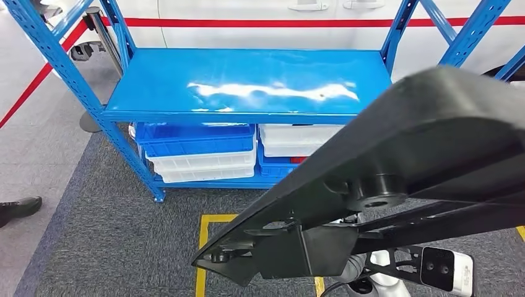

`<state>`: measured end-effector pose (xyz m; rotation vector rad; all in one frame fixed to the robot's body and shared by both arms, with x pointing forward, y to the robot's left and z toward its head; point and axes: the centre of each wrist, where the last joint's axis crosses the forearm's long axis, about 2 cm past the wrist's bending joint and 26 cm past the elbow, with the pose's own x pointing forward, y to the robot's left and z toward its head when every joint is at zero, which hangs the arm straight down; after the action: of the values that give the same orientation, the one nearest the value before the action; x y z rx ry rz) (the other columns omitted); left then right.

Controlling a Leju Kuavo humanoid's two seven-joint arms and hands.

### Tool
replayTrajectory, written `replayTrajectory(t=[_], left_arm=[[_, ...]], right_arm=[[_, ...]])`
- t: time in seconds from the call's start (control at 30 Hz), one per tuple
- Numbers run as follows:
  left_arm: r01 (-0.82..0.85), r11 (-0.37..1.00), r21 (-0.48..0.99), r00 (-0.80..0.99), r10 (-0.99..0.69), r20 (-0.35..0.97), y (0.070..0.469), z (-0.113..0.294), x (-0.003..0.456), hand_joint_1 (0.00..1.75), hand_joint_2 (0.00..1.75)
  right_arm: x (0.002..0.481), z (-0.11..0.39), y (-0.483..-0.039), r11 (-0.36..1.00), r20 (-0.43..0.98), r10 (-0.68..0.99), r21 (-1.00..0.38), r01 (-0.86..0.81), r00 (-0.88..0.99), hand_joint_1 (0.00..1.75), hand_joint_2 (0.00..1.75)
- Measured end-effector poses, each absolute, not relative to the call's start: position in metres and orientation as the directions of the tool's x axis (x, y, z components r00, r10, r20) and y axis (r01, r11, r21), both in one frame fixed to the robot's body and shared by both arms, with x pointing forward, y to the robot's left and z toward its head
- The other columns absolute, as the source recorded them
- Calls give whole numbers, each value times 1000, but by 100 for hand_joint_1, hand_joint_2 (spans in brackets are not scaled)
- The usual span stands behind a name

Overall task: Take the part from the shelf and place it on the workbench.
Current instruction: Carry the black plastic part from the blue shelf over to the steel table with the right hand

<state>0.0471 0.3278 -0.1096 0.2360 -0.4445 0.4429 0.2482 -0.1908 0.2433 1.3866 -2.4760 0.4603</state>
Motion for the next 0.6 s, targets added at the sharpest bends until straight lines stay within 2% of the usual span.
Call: replayTrajectory(t=[0.6], left_arm=[[-410,903,128,833,314,455,325,-110,48,0,175]], right_arm=[[259,245,-216,521,363,-761,-152,-840,-537,169,175]])
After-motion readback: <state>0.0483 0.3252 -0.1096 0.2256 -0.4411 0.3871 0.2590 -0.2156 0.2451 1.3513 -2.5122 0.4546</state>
